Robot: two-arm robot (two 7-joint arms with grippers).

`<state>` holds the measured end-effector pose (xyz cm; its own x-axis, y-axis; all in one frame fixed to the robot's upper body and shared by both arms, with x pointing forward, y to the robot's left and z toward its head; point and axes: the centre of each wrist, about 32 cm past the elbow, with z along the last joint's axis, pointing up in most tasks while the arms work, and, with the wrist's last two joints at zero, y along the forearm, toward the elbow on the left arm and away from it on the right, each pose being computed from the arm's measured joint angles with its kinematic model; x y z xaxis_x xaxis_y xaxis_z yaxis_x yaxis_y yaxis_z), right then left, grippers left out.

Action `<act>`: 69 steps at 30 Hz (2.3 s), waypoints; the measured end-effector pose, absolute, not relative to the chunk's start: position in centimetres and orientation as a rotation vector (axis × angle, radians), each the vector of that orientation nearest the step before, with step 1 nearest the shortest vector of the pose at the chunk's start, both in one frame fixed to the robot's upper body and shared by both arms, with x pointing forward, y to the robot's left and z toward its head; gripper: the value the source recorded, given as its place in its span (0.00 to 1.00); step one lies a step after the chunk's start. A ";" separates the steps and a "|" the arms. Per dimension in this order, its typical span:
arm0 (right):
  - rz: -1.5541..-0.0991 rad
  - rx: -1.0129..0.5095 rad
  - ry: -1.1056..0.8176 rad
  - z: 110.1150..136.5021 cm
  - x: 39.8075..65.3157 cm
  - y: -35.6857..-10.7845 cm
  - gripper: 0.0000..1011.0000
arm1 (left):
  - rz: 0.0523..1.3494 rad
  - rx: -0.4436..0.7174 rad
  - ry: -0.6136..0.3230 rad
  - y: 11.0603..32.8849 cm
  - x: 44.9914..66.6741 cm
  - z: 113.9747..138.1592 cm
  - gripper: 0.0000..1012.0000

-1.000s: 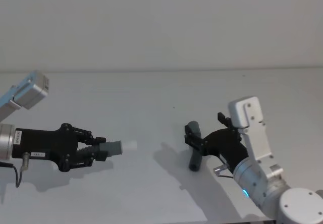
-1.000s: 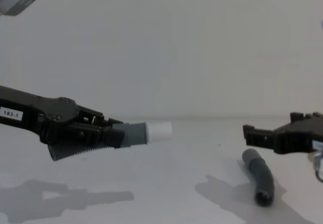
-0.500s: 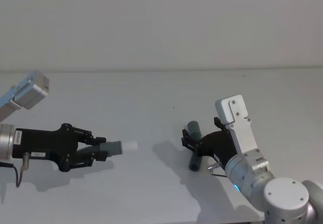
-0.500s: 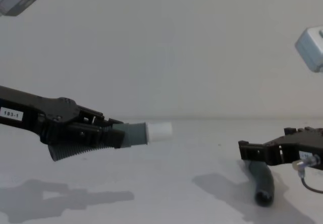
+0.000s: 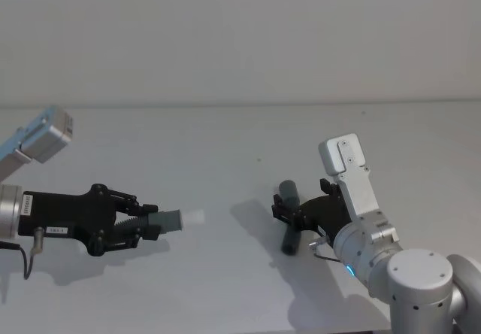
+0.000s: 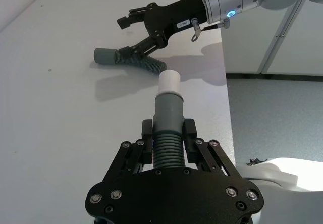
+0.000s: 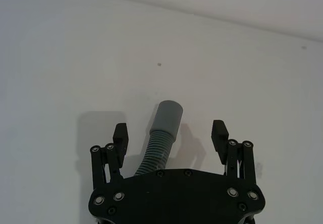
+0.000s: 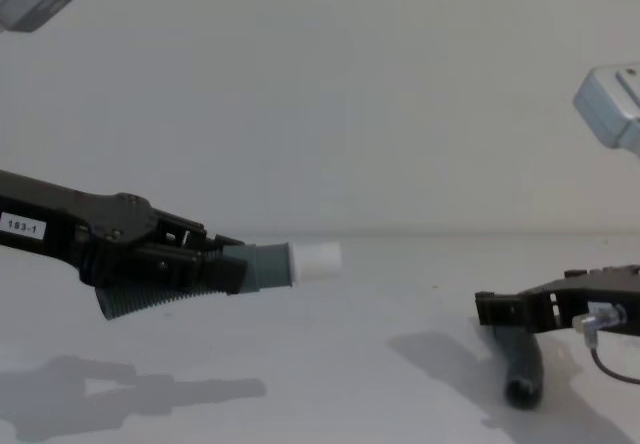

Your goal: Use both hands to pick up one end of the pipe from the table, align the ends, and insert them.

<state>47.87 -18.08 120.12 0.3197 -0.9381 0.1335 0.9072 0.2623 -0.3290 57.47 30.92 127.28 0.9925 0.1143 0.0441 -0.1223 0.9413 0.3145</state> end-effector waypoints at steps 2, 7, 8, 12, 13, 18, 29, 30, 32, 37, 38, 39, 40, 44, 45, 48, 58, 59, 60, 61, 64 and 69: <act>-1.247 -0.384 0.107 120.2 47.9 -18.1 0.99 | 0.121 0.322 -0.025 30.9 57.5 127.3 0.32; -1.239 -0.399 0.125 120.4 47.9 -18.0 0.99 | 0.121 0.322 -0.025 30.9 57.5 127.3 0.32; -1.235 -0.403 0.130 120.5 47.9 -17.9 0.99 | 0.121 0.322 -0.025 30.9 57.5 127.3 0.32; -1.228 -0.416 0.140 120.7 47.8 -17.9 0.99 | 0.121 0.322 -0.025 30.9 57.5 127.3 0.32; -1.226 -0.418 0.142 120.7 47.8 -17.9 0.99 | 0.121 0.322 -0.025 30.9 57.5 127.3 0.32; -1.220 -0.432 0.151 120.7 47.8 -17.7 0.99 | 0.121 0.322 -0.025 30.9 57.5 127.3 0.32; -1.213 -0.451 0.160 120.6 48.2 -17.3 0.99 | 0.121 0.322 -0.025 30.9 57.5 127.3 0.32; -1.212 -0.453 0.161 120.6 48.3 -17.2 0.99 | 0.121 0.322 -0.025 30.9 57.5 127.3 0.32; -1.211 -0.455 0.162 120.5 48.4 -17.1 0.99 | 0.121 0.322 -0.025 30.9 57.5 127.3 0.32; -1.211 -0.460 0.166 120.4 48.7 -16.8 0.99 | 0.121 0.322 -0.025 30.9 57.5 127.3 0.32; -1.212 -0.461 0.167 120.3 48.7 -16.8 0.99 | 0.121 0.322 -0.025 30.9 57.5 127.3 0.32; -1.212 -0.462 0.168 120.3 48.8 -16.7 0.99 | 0.121 0.322 -0.025 30.9 57.5 127.3 0.32; -1.212 -0.462 0.168 120.3 48.8 -16.7 0.99 | 0.121 0.322 -0.025 30.9 57.5 127.3 0.32; -1.215 -0.466 0.173 120.2 48.9 -16.5 0.99 | 0.121 0.322 -0.025 30.9 57.5 127.3 0.32; -1.216 -0.466 0.175 120.1 48.9 -16.5 0.99 | 0.121 0.322 -0.025 30.9 57.5 127.3 0.32; -1.221 -0.470 0.178 120.1 49.0 -16.4 0.98 | 0.121 0.322 -0.025 30.9 57.5 127.3 0.32; -1.237 -0.477 0.188 119.9 49.1 -16.3 0.72 | 0.121 0.322 -0.025 30.9 57.5 127.3 0.32; -1.239 -0.476 0.191 119.9 49.1 -16.4 0.68 | 0.121 0.322 -0.025 30.9 57.5 127.3 0.32; -1.239 -0.476 0.192 119.8 49.1 -16.4 0.66 | 0.121 0.322 -0.025 30.9 57.5 127.3 0.32; -1.240 -0.476 0.194 119.8 49.1 -16.4 0.64 | 0.121 0.322 -0.025 30.9 57.5 127.3 0.32; -1.243 -0.474 0.201 119.7 49.0 -16.5 0.55 | 0.121 0.322 -0.025 30.9 57.5 127.3 0.32; -1.246 -0.467 0.212 119.6 48.8 -16.5 0.40 | 0.121 0.322 -0.025 30.9 57.5 127.3 0.32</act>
<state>48.77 -16.53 119.63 0.3153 -0.9442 0.0956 0.8592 0.2412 -0.4512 57.47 30.92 127.28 0.9925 0.1142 0.0441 -0.1223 0.9413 0.3145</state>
